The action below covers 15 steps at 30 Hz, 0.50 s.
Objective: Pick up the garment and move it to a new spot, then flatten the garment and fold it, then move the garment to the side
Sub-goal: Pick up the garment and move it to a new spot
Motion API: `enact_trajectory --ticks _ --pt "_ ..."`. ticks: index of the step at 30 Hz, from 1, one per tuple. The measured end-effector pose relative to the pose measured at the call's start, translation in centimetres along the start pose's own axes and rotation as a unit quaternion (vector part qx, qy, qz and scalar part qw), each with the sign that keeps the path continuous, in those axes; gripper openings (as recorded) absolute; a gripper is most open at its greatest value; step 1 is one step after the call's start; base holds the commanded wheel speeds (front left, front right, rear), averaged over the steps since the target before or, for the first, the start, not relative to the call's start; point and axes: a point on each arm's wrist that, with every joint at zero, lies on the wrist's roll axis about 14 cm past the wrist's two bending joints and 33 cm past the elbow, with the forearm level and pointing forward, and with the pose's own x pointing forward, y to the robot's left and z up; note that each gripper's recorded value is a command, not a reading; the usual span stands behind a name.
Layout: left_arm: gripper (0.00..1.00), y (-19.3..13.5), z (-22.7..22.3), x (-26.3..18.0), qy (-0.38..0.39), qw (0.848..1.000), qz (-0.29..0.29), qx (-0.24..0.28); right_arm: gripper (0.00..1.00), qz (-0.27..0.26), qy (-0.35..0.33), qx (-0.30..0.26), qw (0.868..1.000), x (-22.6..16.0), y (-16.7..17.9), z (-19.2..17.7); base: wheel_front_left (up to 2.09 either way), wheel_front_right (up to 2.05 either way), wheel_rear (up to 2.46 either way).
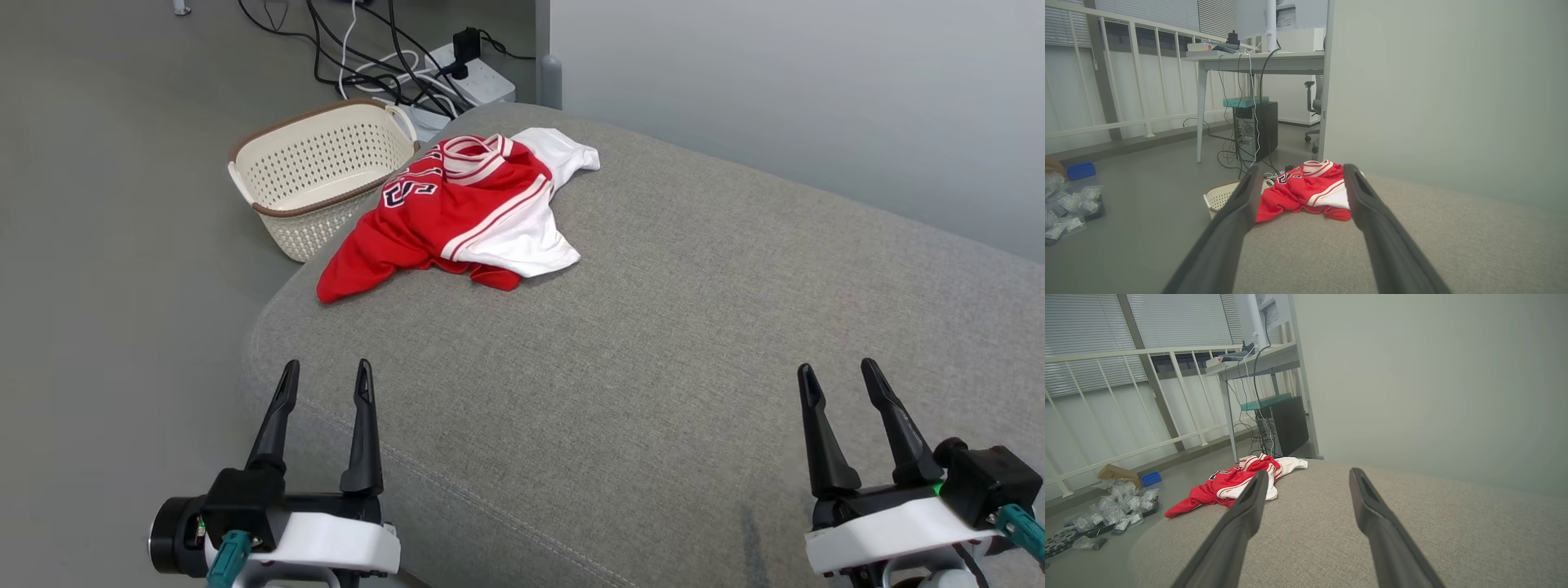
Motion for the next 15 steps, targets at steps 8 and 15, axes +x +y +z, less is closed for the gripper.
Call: enact_trajectory --ticks 8,15 --pt "1.0 0.56 -0.07 -0.12 0.003 1.0 0.015 -0.005 1.0 0.008 0.008 -0.001 1.0 0.17 0.15 -0.55 0.0 0.0 0.0" --pt "1.0 0.58 -0.74 -0.04 0.014 1.0 0.017 -0.011 1.0 -0.001 0.011 -0.002 1.0 -0.02 -0.73 -0.65 0.0 0.0 0.0"
